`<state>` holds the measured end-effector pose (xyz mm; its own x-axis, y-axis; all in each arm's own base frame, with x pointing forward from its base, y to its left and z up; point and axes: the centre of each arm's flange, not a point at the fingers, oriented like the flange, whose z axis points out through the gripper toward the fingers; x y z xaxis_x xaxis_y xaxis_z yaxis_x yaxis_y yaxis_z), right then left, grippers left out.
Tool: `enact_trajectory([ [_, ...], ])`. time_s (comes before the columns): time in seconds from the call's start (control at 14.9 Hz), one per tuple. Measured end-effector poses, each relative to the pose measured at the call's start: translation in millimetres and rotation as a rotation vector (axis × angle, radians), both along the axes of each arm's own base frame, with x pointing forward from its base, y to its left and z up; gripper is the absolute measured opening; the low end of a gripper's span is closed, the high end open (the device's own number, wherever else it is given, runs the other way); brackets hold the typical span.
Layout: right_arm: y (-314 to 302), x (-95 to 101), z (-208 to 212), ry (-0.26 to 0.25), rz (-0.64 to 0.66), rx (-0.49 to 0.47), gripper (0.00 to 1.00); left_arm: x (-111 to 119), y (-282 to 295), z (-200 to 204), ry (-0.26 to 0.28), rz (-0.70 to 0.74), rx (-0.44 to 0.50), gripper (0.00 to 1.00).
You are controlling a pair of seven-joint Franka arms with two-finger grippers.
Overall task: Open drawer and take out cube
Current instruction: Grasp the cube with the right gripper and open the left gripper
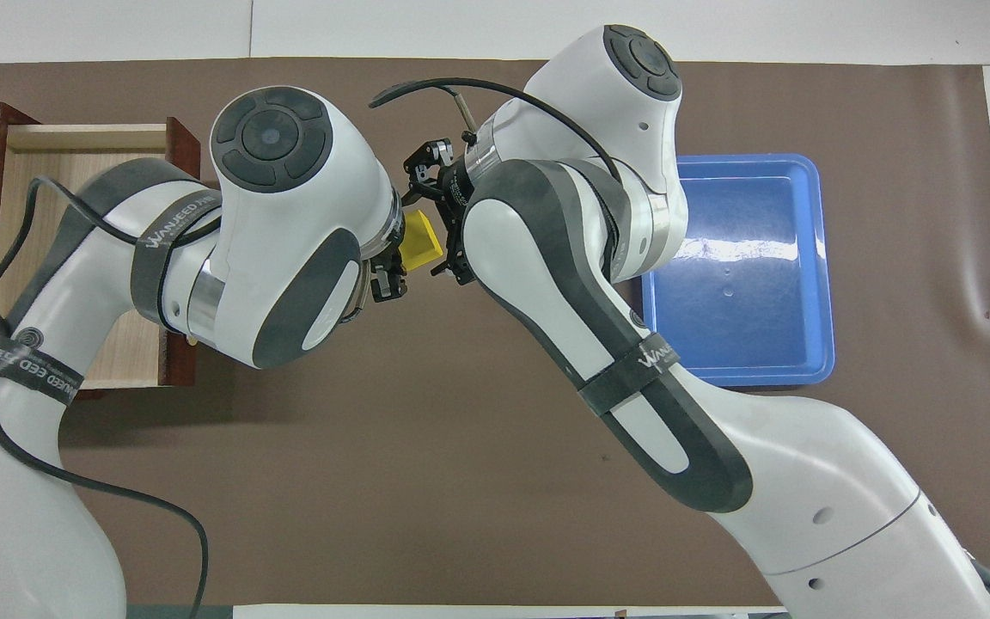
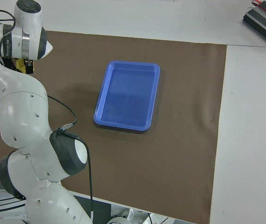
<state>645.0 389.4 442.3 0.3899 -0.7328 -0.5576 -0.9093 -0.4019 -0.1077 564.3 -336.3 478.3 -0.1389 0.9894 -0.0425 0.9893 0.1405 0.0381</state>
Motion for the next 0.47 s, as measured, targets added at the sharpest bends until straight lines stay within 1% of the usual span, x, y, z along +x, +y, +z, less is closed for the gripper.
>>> enact_trajectory([
  [0.34, 0, -1.1, -10, 0.017, 0.0, -0.009, 0.87, 0, 0, 0, 0.0, 0.001, 0.0, 0.56],
  [0.4, -1, -1.4, -11, 0.019, 0.0, -0.01, 0.81, 0, 0, 0, 0.0, 0.001, 0.0, 0.56],
  [0.47, -1, -1.4, -12, 0.02, 0.0, -0.011, 0.81, 0, 1, 0, 0.0, 0.001, 0.0, 0.56],
])
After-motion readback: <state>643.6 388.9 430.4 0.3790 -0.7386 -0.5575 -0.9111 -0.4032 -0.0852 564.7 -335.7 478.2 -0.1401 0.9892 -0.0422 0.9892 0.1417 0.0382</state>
